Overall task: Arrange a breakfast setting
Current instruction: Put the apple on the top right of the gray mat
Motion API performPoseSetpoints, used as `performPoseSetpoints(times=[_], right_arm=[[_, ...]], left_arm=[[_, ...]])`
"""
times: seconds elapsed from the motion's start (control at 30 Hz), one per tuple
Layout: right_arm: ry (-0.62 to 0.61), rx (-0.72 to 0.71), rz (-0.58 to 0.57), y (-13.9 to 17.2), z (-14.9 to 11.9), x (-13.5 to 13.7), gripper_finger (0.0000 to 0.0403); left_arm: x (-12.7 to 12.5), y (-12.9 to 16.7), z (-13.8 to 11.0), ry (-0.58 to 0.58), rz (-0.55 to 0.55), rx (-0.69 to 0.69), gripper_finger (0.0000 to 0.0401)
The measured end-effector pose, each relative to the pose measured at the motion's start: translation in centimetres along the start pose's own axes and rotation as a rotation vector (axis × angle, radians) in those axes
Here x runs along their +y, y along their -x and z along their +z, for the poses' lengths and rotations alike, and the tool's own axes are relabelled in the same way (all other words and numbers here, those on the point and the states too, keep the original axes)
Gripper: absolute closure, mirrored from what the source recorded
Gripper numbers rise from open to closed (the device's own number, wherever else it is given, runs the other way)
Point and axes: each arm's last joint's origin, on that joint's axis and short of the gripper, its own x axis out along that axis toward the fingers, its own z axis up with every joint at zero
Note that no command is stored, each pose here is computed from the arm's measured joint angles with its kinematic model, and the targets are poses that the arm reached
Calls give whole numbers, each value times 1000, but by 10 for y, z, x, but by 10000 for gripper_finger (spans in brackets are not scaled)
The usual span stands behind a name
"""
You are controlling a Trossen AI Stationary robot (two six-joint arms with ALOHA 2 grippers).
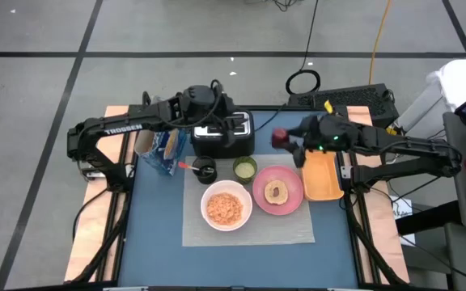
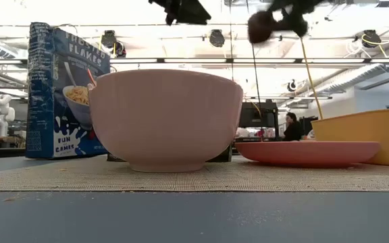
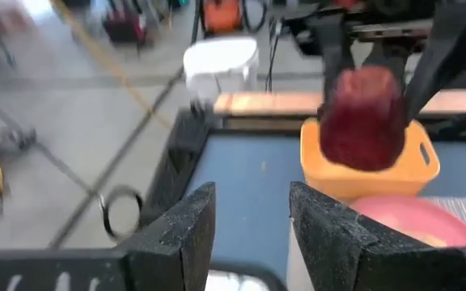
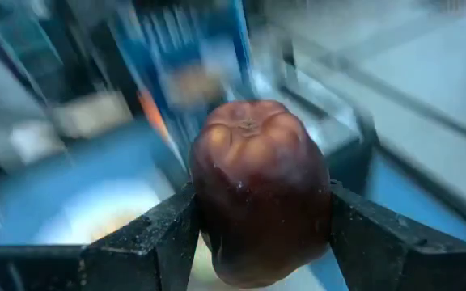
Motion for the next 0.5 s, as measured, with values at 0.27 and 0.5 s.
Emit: performPoseSetpoints(times=[0.27,0.5], right_arm=[[-292,-484,83,10,47,1,171],[-506,-680,109,17,64,-7,170]], left_arm=[[-19,4,25,-263,9,-228,235],[-20,8,40,-356,67,-380,235]])
